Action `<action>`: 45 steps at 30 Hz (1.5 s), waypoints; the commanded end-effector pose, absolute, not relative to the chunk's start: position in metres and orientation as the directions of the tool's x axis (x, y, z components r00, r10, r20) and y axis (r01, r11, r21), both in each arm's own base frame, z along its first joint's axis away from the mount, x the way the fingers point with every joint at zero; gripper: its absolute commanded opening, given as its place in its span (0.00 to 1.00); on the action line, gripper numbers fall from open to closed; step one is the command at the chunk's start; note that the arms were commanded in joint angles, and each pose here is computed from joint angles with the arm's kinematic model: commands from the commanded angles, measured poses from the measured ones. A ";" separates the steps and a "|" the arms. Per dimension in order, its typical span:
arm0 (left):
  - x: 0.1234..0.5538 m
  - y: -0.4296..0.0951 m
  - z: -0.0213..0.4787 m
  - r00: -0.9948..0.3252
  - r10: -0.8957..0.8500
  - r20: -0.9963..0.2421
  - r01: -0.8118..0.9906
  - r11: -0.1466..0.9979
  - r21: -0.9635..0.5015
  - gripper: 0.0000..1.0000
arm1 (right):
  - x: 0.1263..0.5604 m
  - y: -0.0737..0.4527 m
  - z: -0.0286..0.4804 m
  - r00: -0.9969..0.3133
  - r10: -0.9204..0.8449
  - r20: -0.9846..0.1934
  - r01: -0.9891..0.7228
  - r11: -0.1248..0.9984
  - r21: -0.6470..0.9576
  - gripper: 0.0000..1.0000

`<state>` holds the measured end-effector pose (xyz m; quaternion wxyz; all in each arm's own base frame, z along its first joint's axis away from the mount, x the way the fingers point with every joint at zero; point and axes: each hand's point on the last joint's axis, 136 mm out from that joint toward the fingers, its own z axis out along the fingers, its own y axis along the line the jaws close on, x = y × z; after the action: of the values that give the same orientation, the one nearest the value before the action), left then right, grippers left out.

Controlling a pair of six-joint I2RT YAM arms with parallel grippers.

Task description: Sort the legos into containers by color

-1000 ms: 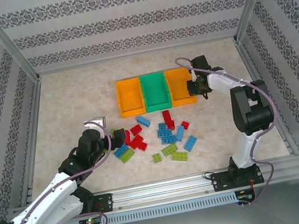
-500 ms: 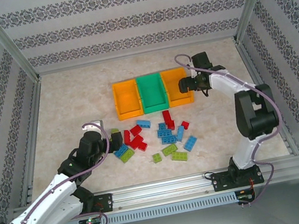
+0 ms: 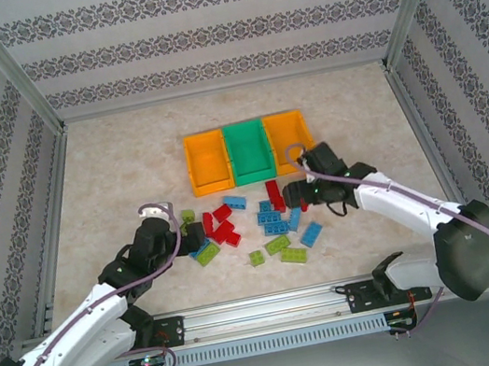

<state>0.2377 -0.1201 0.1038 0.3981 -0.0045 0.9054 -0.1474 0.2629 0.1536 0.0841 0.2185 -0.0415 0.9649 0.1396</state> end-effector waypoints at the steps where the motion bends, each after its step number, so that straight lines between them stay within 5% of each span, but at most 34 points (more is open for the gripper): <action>1: 0.237 -0.131 0.103 -0.687 -0.141 -0.713 0.135 0.939 -0.316 1.00 | 0.259 0.163 0.091 -0.882 0.048 -0.470 -0.071 0.970 0.233 0.86; 20: 0.232 -0.132 0.099 -0.699 -0.154 -0.699 0.122 0.936 -0.329 1.00 | 0.277 0.209 0.068 -0.919 -0.015 -0.395 -0.079 0.986 0.147 0.75; 36: 0.226 -0.125 0.103 -0.702 -0.173 -0.690 0.092 0.940 -0.329 1.00 | 0.273 0.205 0.039 -0.954 -0.025 -0.298 -0.051 0.996 0.079 0.57; 45: 0.224 -0.117 0.106 -0.703 -0.212 -0.678 0.038 0.942 -0.334 1.00 | 0.279 0.203 0.054 -0.945 -0.003 -0.327 -0.036 0.995 0.096 0.37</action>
<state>0.2252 -0.1211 0.1008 0.3818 -0.0346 0.9071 -0.1736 0.2748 0.2044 0.0356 0.1510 -0.0154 0.9873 0.0472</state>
